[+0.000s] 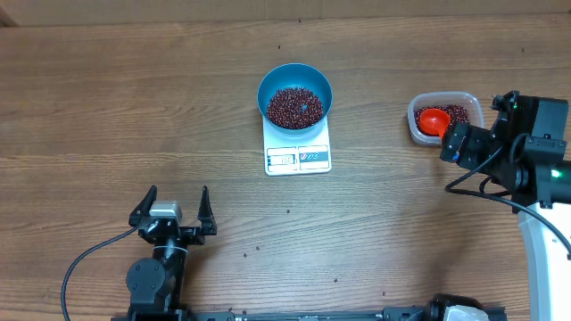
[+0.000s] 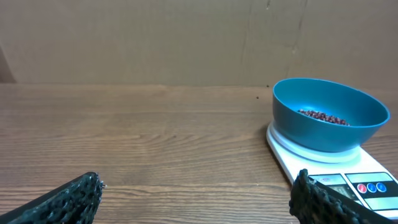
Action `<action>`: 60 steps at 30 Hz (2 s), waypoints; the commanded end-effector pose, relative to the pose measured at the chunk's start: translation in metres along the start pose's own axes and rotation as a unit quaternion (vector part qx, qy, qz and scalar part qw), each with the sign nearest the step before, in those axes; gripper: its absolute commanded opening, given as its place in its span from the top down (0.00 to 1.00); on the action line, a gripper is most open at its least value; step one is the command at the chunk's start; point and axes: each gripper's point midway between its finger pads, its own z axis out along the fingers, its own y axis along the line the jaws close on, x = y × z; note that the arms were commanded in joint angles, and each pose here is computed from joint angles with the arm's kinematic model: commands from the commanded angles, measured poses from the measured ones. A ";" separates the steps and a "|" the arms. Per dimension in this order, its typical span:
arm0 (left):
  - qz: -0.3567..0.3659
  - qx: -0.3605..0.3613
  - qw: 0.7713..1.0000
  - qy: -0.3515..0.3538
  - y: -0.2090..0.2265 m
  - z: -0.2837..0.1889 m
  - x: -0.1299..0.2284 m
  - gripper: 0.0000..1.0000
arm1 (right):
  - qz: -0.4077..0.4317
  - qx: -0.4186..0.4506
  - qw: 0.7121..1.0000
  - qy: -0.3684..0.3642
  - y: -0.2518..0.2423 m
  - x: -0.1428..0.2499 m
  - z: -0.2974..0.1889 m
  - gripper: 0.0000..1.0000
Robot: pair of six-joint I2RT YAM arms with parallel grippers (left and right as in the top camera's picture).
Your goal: Scoop item into bowl and weigh 150g on scale
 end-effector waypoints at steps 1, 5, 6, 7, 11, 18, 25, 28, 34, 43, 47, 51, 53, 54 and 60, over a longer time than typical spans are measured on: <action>0.014 -0.010 1.000 -0.003 0.004 0.000 -0.001 0.00 | 0.001 0.004 1.000 -0.001 -0.003 0.000 0.001 0.00; 0.014 -0.010 1.000 -0.003 0.004 0.000 -0.001 0.01 | 0.000 0.004 1.000 -0.001 -0.003 0.000 0.001 0.00; 0.014 -0.010 1.000 -0.003 0.004 0.000 -0.001 0.00 | 0.001 0.004 1.000 -0.001 -0.003 -0.001 0.001 0.00; 0.014 -0.010 1.000 -0.003 0.004 0.000 -0.001 0.01 | 0.001 0.004 1.000 -0.001 -0.003 -0.001 0.001 0.00; 0.014 -0.011 1.000 -0.003 0.004 0.000 -0.001 0.00 | 0.000 0.004 1.000 -0.001 -0.003 -0.001 0.001 0.00; 0.013 -0.025 1.000 -0.004 0.012 -0.001 -0.001 0.00 | 0.000 0.004 1.000 -0.001 -0.003 -0.001 0.001 0.00; 0.013 -0.025 1.000 -0.003 0.012 -0.001 -0.001 0.01 | 0.000 0.004 1.000 -0.001 -0.003 0.000 0.001 0.00; 0.013 -0.025 1.000 -0.003 0.012 -0.001 -0.001 0.00 | 0.000 0.004 1.000 -0.001 -0.003 0.000 0.001 0.00; 0.013 -0.025 1.000 -0.003 0.012 -0.001 -0.001 0.00 | 0.000 0.004 1.000 -0.001 -0.003 -0.001 0.001 0.00; 0.013 -0.026 1.000 -0.003 0.012 -0.001 -0.001 0.01 | 0.000 0.004 1.000 -0.001 -0.003 -0.001 0.001 0.00; 0.013 -0.025 1.000 -0.003 0.012 -0.001 -0.001 0.01 | 0.000 0.004 1.000 -0.001 -0.003 0.000 0.001 0.00; 0.013 -0.025 1.000 -0.003 0.012 -0.001 -0.001 0.00 | 0.001 0.005 1.000 0.002 -0.003 0.000 0.003 0.00; 0.013 -0.025 1.000 -0.003 0.012 -0.001 -0.001 0.00 | 0.001 0.005 1.000 0.002 -0.003 0.000 0.003 0.00; 0.013 -0.025 1.000 -0.003 0.012 -0.001 -0.001 0.00 | 0.001 0.005 1.000 0.002 -0.003 0.000 0.003 0.00; 0.013 -0.026 1.000 -0.003 0.012 -0.001 -0.001 0.00 | -0.001 -0.022 0.998 -0.051 0.007 -0.017 -0.013 0.00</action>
